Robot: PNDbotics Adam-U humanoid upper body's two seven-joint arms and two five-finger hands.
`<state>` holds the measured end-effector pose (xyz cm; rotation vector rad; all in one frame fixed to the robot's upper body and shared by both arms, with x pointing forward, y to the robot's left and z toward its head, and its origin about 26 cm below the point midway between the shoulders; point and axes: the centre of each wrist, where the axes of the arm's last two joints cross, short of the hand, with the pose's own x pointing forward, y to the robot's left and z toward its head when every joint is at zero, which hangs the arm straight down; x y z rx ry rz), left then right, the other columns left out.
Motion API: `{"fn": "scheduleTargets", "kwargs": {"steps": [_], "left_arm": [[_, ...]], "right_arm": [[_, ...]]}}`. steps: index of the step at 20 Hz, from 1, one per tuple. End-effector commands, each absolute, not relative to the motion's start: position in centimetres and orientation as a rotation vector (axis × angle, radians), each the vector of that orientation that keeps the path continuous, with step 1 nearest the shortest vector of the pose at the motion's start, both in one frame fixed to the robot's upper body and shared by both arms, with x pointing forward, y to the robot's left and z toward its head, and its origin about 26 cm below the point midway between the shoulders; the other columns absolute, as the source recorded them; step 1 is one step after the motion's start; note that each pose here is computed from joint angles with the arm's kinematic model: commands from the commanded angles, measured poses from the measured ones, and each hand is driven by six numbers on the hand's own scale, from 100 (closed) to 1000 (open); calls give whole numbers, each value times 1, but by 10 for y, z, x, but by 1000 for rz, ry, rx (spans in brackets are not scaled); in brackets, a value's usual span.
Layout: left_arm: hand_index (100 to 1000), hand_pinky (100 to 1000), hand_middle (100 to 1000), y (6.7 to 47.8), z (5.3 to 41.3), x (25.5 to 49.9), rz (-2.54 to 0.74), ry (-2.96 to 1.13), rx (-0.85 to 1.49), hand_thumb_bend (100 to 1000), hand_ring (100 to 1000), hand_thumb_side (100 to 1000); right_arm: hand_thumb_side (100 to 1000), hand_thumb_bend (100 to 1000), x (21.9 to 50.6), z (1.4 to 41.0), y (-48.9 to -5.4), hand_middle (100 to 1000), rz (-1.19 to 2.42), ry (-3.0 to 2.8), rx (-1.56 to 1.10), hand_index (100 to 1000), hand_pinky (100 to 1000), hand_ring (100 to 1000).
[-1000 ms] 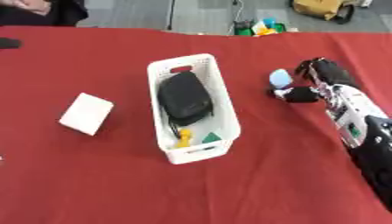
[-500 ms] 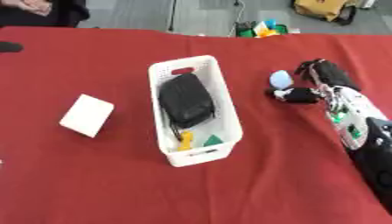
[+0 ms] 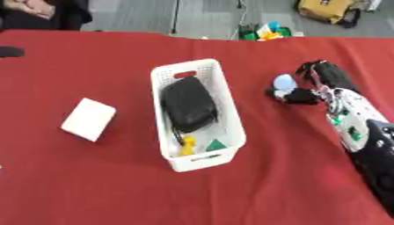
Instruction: Pick up objects on the table and place them in the box.
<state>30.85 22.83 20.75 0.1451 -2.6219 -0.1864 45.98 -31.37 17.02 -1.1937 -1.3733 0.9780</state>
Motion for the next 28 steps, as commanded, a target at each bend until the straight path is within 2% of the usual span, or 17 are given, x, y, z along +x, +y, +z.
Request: {"fn": "scheduleTargets", "kwargs": {"steps": [1, 2, 3, 28], "left_arm": [[911, 651, 1000, 229, 211, 306, -195, -2635, 147, 100, 856, 1000], [911, 651, 1000, 230, 211, 306, -195, -2633, 151, 100, 856, 1000], [911, 651, 1000, 230, 210, 306, -195, -2632, 153, 100, 856, 1000], [915, 654, 1000, 227, 212, 306, -205, -2633, 133, 100, 862, 1000]], "right_arm": [[662, 709, 460, 191, -323, 603, 984, -1387, -1215, 770, 888, 858], [686, 672, 459, 195, -323, 603, 990, -1391, -1199, 771, 887, 858], [663, 714, 459, 199, -323, 604, 995, -1394, -1182, 770, 887, 858], [654, 698, 458, 194, -321, 569, 935, -1383, -1074, 742, 883, 849]]}}
